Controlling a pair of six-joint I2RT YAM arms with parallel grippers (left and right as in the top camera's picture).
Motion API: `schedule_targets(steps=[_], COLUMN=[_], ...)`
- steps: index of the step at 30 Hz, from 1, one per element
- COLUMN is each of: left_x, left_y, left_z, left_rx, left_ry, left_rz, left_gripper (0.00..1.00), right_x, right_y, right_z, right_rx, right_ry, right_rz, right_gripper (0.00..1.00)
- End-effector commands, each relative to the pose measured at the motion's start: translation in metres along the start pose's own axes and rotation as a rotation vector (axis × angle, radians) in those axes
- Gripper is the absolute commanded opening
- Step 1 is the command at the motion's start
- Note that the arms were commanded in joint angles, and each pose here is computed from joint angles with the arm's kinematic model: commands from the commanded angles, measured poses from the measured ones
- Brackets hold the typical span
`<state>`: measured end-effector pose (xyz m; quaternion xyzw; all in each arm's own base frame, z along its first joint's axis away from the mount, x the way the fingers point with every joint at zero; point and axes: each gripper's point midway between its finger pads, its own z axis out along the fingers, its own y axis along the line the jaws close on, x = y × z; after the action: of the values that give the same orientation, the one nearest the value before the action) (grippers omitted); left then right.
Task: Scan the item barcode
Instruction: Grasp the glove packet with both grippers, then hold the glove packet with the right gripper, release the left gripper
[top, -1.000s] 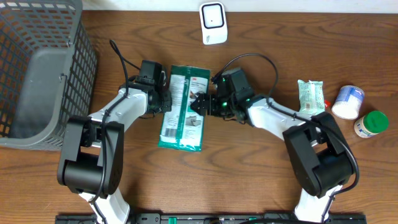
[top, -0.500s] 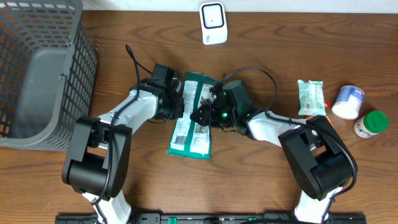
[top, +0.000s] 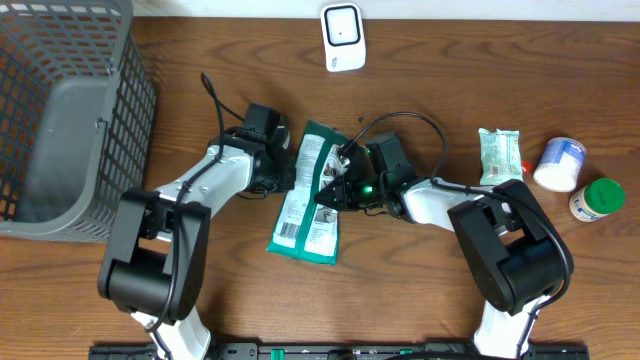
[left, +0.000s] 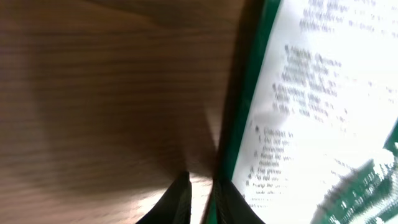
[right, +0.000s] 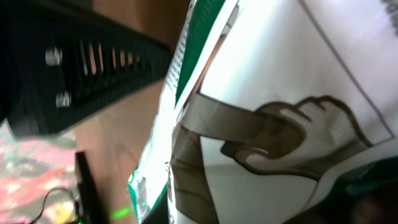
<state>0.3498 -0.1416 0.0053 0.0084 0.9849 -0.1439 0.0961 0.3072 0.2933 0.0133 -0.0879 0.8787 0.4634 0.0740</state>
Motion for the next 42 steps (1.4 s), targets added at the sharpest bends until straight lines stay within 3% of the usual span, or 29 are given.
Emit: schedule_targets(steps=[1,5,10,19,22,33,37,39,42], left_x=[-0.033,-0.051,-0.050,-0.042,-0.038,-0.027,-0.026,-0.026,-0.025], left_y=[0.013,0.027,0.047,0.088,0.092,0.095,0.095,0.096,0.102], left_z=[-0.059,-0.119,-0.157,-0.165,-0.163,-0.157,-0.157,-0.157,-0.158], left_rx=[-0.017,-0.003,-0.018,-0.074,-0.085,-0.108,-0.109,-0.116,-0.146], left_ry=[-0.185,-0.340,-0.409,-0.396,-0.381,-0.332,-0.328,-0.330,-0.331], left_rz=[-0.077,-0.135,-0.192,-0.253,-0.241,-0.218,-0.219,-0.220,-0.226], left_gripper=[0.17,0.25,0.31,0.33,0.38,0.40,0.47,0.60,0.69], right_x=[0.000,0.002,0.003,0.028,0.034,0.047,0.046,0.046,0.045], right_y=[0.023,0.047,0.056,0.071,0.080,0.083,0.083,0.083,0.080], right_z=[-0.025,-0.065,-0.106,-0.160,-0.174,-0.188,-0.188,-0.188,-0.189], right_rx=[-0.141,-0.301,-0.330,-0.089,-0.085,-0.075,-0.075,-0.074,-0.052], right_ry=[0.025,0.052,0.030,-0.044,-0.064,-0.058,-0.060,-0.060,-0.065], right_rz=[-0.096,-0.107,-0.056,-0.215,-0.230,-0.162,-0.165,-0.165,-0.165], right_gripper=[0.01,0.01,0.01,0.01,0.01,0.01,0.01,0.01,0.01])
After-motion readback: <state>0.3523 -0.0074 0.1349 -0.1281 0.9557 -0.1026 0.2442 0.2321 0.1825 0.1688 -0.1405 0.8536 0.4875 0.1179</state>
